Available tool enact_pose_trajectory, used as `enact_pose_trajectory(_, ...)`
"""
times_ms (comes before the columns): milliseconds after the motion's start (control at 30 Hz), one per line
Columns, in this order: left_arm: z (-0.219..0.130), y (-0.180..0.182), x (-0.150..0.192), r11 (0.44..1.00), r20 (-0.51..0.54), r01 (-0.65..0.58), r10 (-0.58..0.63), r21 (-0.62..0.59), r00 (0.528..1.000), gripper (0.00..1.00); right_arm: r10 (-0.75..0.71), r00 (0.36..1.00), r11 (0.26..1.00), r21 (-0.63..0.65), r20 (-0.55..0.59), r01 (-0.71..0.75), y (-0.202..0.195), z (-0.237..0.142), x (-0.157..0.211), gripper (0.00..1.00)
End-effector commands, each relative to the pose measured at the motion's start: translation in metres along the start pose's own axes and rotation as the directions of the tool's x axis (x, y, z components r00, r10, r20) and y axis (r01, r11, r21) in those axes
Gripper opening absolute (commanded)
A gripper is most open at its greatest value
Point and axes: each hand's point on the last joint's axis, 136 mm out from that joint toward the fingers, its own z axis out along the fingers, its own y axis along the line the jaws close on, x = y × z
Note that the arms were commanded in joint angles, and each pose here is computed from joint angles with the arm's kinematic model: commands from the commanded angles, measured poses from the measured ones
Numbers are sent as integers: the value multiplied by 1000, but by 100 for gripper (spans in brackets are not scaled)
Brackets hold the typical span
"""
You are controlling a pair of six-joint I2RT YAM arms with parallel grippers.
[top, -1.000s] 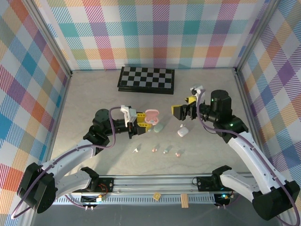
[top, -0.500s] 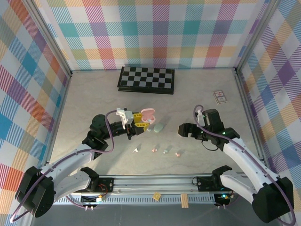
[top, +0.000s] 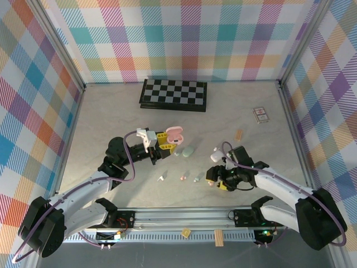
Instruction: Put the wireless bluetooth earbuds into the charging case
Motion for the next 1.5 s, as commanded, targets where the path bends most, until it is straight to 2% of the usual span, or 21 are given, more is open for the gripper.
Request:
enact_pose_trajectory(0, -1, 0, -10, 1000, 45, -24, 24, 0, 999, 29, 54, 999, 998, -37, 0, -54, 8, 4, -3, 71)
enact_pose_trajectory(333, -2, -2, -7, 1000, 30, -19, 18, 8, 999, 29, 45, 999, 998, -51, 1, -45, 17, 10, -14, 64)
enact_pose_trajectory(500, -1, -2, -7, 1000, 31, -21, 21, 8, 999, 29, 5, 999, 998, -68, 40, -2, 30, 8, -27, 59)
enact_pose_trajectory(700, 0, 1, -2, 1000, 28, -9, 8, 4, 1000, 29, -52, 996, 996, -68, 70, 56, 44, 5, -42, 59)
enact_pose_trajectory(1000, 3, 16, 4, 1000, 54, -7, 8, -23, 999, 29, -163, 973, 986, 44, 161, 158, 21, -22, -30, 59)
enact_pose_trajectory(1267, 6, 16, 5, 1000, 58, -3, 3, 2, 998, 29, -124, 980, 992, -4, 157, 126, 17, -10, -28, 50)
enact_pose_trajectory(1467, 2, 15, 5, 1000, 68, 1, -1, 4, 998, 29, -102, 987, 995, 6, 125, 102, 13, 10, -25, 49)
